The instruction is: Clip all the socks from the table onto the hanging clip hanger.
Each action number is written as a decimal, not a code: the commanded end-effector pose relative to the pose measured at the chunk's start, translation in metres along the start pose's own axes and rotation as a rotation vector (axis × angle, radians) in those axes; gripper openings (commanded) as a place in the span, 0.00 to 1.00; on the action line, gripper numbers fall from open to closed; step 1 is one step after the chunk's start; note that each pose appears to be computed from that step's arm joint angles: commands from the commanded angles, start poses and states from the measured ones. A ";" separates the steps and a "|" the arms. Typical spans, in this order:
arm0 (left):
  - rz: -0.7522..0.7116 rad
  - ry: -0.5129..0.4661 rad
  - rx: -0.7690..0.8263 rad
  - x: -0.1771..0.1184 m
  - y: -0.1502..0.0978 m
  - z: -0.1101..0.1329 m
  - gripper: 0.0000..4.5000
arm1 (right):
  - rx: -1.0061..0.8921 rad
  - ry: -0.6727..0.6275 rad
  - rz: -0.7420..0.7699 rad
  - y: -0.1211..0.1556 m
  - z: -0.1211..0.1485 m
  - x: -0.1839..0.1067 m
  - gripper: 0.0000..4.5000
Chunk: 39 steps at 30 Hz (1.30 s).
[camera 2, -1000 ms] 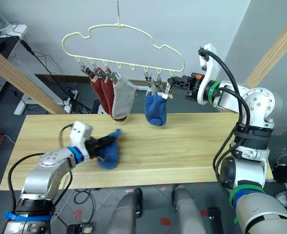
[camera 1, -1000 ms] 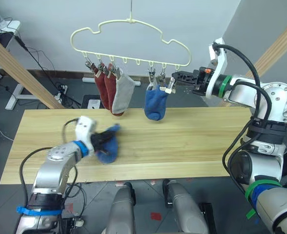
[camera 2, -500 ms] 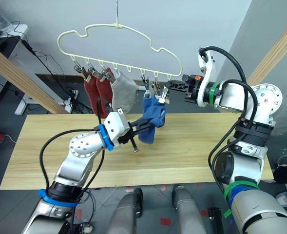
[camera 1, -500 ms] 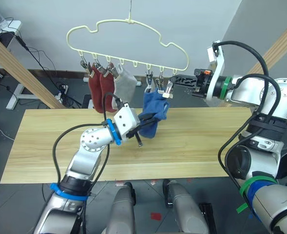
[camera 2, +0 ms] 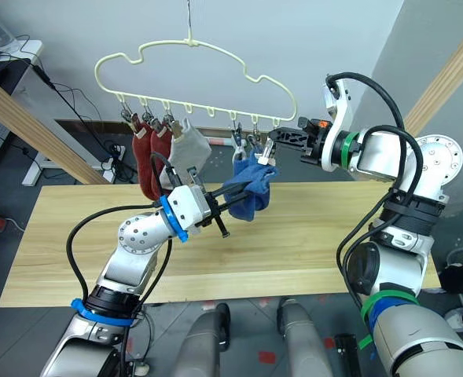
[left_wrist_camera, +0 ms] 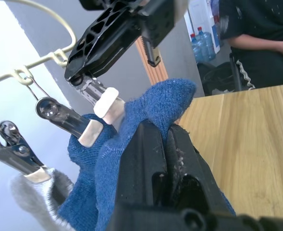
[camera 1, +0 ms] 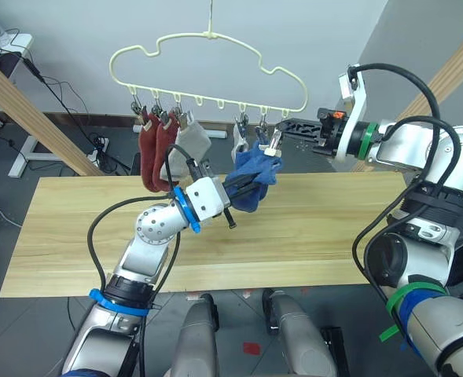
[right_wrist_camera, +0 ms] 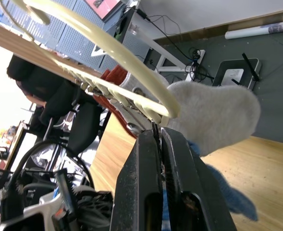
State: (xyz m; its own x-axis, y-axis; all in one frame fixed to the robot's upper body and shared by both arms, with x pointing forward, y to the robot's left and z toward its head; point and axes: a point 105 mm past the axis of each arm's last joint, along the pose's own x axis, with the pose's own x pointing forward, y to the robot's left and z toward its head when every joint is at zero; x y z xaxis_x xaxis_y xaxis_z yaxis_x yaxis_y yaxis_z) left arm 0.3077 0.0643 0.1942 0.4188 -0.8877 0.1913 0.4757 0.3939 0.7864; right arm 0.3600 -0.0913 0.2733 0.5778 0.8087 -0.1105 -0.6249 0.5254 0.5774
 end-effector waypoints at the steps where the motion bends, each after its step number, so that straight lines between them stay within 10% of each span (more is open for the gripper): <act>1: 0.018 -0.052 0.079 0.001 0.004 0.013 0.01 | 0.014 0.000 0.001 -0.001 0.002 -0.004 0.00; 25: 0.069 -0.058 0.188 0.009 0.013 0.014 0.01 | 0.037 0.077 0.054 0.006 -0.012 -0.001 0.00; 39: 0.046 -0.034 0.116 0.023 0.013 0.007 0.00 | 0.003 -0.031 -0.033 -0.008 0.004 -0.034 0.99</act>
State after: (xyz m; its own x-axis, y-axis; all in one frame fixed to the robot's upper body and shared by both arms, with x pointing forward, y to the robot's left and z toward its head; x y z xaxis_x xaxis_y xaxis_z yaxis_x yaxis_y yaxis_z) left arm 0.3188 0.0516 0.2088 0.4269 -0.8731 0.2354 0.3521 0.4002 0.8461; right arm 0.3559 -0.1150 0.2602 0.5991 0.7842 -0.1614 -0.5607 0.5549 0.6146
